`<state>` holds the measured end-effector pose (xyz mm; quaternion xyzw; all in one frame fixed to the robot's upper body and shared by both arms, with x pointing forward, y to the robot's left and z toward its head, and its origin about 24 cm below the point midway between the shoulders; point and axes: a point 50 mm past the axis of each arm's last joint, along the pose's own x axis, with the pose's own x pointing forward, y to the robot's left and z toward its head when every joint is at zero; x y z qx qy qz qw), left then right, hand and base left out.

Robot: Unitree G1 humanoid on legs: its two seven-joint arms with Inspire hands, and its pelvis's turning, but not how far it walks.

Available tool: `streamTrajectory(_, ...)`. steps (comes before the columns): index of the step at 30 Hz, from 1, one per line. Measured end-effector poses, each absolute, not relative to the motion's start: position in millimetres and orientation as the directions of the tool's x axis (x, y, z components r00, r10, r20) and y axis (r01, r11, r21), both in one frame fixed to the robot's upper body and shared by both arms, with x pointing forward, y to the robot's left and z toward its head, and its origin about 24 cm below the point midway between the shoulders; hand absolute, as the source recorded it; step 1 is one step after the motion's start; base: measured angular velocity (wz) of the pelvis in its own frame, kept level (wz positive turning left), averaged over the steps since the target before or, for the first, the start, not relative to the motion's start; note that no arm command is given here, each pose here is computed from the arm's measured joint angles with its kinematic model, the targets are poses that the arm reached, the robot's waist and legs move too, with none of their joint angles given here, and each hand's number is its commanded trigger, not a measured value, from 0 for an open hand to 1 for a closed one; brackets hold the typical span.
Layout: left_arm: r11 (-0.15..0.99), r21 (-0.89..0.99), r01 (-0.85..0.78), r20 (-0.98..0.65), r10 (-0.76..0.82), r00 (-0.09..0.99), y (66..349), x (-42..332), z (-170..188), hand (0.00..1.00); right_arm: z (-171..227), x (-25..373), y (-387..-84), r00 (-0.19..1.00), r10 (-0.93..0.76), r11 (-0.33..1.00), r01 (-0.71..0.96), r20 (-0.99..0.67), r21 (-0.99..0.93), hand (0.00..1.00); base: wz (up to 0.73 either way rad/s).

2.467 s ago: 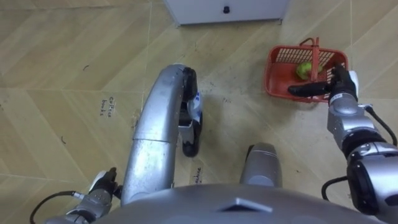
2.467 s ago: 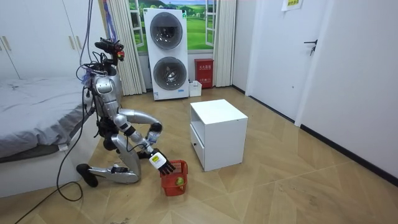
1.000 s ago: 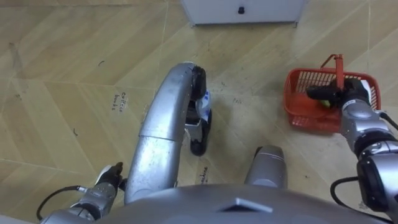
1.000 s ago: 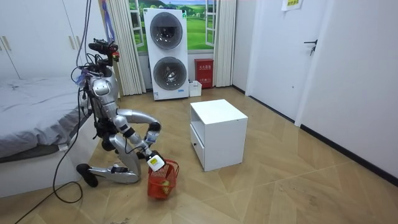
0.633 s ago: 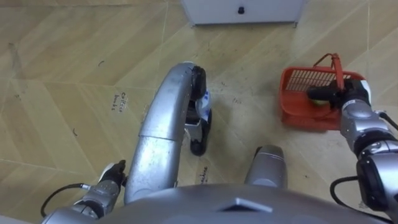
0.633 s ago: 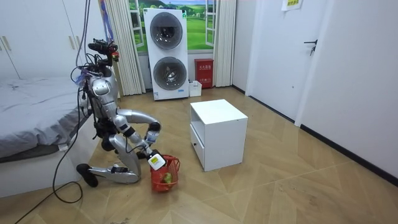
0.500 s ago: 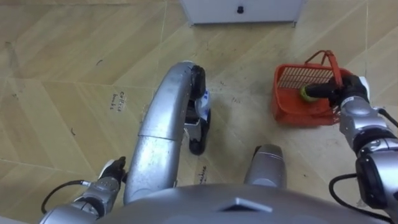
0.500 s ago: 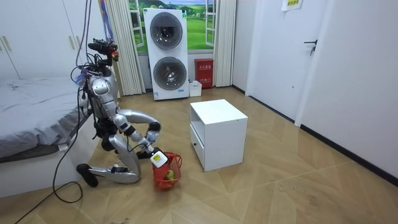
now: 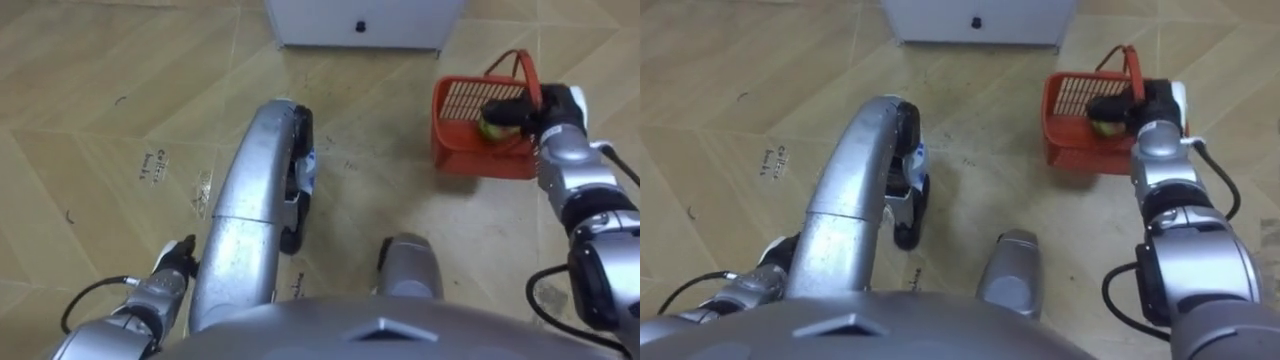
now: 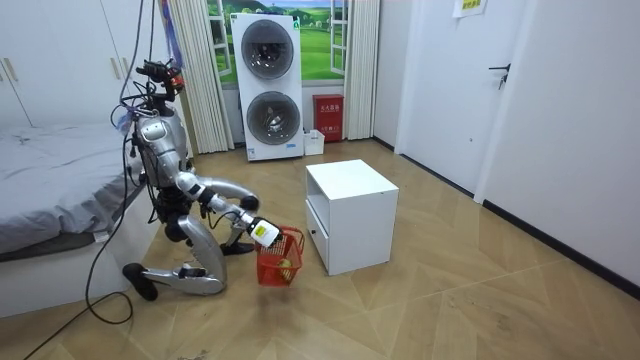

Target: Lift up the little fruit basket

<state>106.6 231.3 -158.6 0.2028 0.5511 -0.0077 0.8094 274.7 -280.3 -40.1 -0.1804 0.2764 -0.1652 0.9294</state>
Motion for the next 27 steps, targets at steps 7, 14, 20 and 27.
streamTrajectory(7, 0.902, 0.373, 0.218, -0.860, 0.247, 0.446, 244, 128, -149, 0.00, -23, 288, -272, 0.846, -0.380, 0.883, 0.212, -0.374, -0.418, 1.00, -0.01)
streamTrajectory(14, 0.891, 0.408, 0.200, -0.845, 0.285, 0.453, 246, 126, -148, 0.00, -10, 298, -265, 0.872, -0.372, 0.877, 0.219, -0.319, -0.427, 1.00, -0.19)
streamTrajectory(20, 0.893, 0.429, 0.136, -0.840, 0.339, 0.424, 254, 114, -148, 0.00, 26, 311, -252, 0.924, -0.343, 0.885, 0.258, -0.167, -0.388, 1.00, -0.32)
streamTrajectory(27, 0.869, 0.489, 0.070, -0.780, 0.400, 0.481, 265, 127, -138, 0.00, 19, 291, -259, 0.916, -0.375, 0.847, 0.276, -0.142, -0.455, 1.00, -0.31)
